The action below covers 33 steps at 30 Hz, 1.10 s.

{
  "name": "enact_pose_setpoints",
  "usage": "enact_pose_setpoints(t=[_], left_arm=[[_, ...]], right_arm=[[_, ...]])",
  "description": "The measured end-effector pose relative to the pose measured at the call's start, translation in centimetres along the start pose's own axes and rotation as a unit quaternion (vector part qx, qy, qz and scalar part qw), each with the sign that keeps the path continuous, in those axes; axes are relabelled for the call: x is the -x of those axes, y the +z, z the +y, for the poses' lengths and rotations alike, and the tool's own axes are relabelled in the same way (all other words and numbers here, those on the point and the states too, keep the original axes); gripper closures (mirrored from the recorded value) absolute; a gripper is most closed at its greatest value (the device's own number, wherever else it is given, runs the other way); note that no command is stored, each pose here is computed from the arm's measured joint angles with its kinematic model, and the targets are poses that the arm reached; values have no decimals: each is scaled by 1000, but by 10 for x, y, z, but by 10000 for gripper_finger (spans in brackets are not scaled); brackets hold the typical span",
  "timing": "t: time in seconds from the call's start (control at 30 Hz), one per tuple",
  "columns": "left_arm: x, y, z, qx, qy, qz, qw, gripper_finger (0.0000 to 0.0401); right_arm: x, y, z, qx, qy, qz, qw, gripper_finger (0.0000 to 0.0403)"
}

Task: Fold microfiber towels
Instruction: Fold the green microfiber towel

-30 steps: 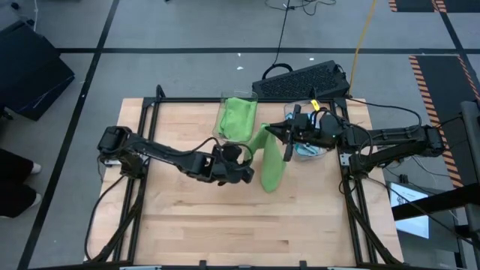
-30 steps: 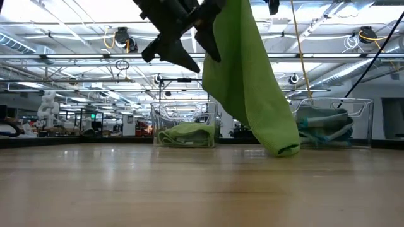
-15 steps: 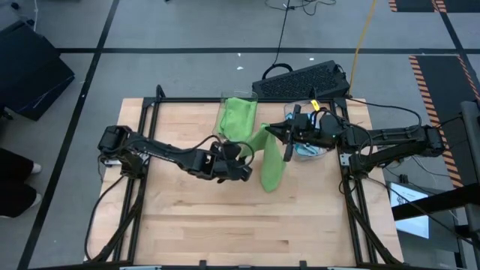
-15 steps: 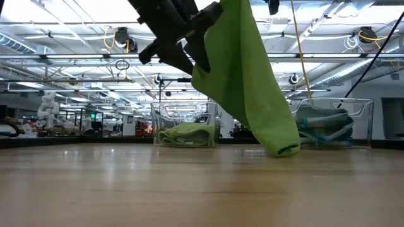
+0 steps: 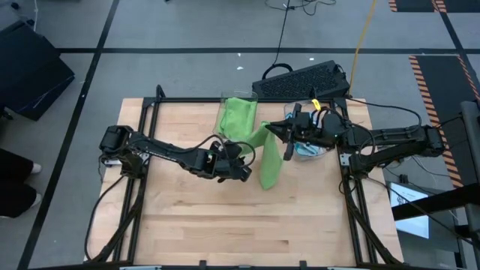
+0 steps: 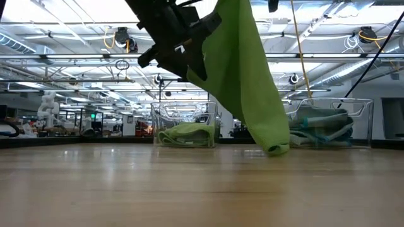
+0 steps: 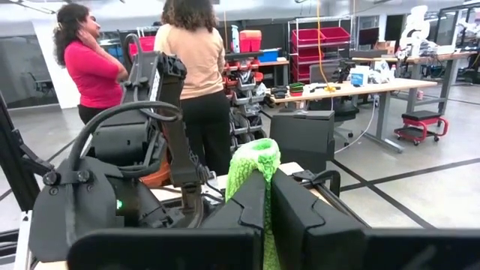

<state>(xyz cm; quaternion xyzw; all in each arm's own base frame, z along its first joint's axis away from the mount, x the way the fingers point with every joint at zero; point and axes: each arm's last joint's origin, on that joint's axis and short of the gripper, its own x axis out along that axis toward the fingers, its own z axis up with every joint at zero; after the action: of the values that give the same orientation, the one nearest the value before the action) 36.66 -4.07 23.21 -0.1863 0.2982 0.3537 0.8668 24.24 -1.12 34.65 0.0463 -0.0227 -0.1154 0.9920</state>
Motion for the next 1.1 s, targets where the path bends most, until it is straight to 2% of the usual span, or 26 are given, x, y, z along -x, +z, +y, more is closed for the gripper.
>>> enact_pose_setpoints(t=[0.13,0.3,0.47,0.6,0.77,0.87,1.0,1.1], left_arm=[[0,-1,2,10,9,0,1000,291],[11,2,5,14,15,-2,1000,387],[39,12,15,14,13,-7,1000,397],[80,29,30,23,-10,-41,999,398],[131,53,46,27,-84,-102,991,399],[155,61,51,6,-163,-110,980,399],[185,63,53,2,-273,-105,956,400],[208,63,50,10,-349,-113,930,400]], right_arm=[[0,0,0,-1,0,0,1000,399],[0,0,0,-1,0,0,1000,399],[0,0,0,-1,1,0,1000,399],[2,2,1,-2,2,-4,1000,399],[7,8,0,-21,6,-22,1000,399],[9,10,0,-66,8,-25,997,399],[11,10,6,-120,23,-24,992,399],[14,10,13,-177,42,-19,983,399]])
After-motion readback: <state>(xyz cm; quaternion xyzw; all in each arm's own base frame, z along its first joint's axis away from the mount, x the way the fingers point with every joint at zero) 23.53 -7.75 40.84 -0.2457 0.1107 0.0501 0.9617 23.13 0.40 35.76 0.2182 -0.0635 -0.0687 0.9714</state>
